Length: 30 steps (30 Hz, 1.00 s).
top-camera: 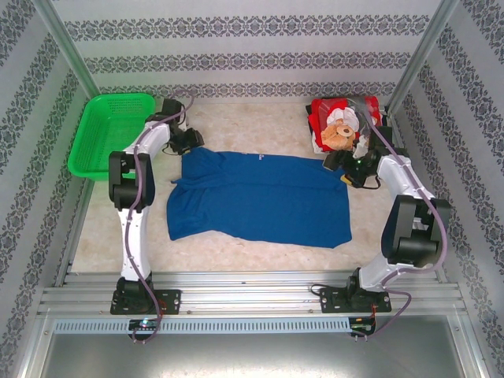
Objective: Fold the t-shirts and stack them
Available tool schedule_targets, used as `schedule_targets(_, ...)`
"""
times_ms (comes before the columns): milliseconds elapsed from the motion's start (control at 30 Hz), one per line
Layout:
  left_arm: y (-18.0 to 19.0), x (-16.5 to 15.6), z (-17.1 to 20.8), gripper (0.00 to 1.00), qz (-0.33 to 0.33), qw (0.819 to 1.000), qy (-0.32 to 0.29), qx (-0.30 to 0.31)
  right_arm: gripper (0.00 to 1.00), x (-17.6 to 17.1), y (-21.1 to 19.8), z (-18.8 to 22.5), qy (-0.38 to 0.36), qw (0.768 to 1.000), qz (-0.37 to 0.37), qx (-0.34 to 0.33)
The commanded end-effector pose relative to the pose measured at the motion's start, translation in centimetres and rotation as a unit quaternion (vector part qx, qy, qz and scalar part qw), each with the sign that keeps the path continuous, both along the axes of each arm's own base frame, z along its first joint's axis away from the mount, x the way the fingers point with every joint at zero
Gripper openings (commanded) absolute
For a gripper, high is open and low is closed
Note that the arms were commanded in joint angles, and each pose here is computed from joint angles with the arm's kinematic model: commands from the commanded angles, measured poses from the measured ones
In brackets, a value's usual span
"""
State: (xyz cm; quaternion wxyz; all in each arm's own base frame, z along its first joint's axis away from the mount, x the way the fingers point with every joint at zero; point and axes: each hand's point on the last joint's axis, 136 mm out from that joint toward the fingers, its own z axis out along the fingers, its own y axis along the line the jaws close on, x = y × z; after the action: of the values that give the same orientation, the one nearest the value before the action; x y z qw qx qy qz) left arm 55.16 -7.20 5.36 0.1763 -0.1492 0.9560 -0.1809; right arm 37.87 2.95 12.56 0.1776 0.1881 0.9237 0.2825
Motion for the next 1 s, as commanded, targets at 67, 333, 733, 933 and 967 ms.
schedule_targets(67,0.4,-1.0,-2.2,0.32,-0.024,0.997,0.055,0.058,0.8,0.0,1.4,2.6,-0.039,0.999,0.011,0.017)
schedule_targets(333,1.3,0.6,-4.3,0.13,-0.004,0.995,0.06,0.08,0.81,-0.1,2.3,5.1,-0.066,0.997,0.015,0.025)
schedule_targets(733,2.2,6.9,0.0,0.26,0.073,0.996,-0.038,0.02,0.82,-1.5,3.8,6.4,-0.083,0.996,0.03,0.02)
schedule_targets(933,1.8,5.5,11.2,0.57,0.069,0.989,-0.129,-0.002,0.83,-2.4,4.1,6.6,-0.089,0.995,0.038,0.022)
schedule_targets(967,1.6,4.5,13.2,0.57,0.067,0.988,-0.14,-0.008,0.83,-2.5,4.1,6.5,-0.089,0.995,0.039,0.021)
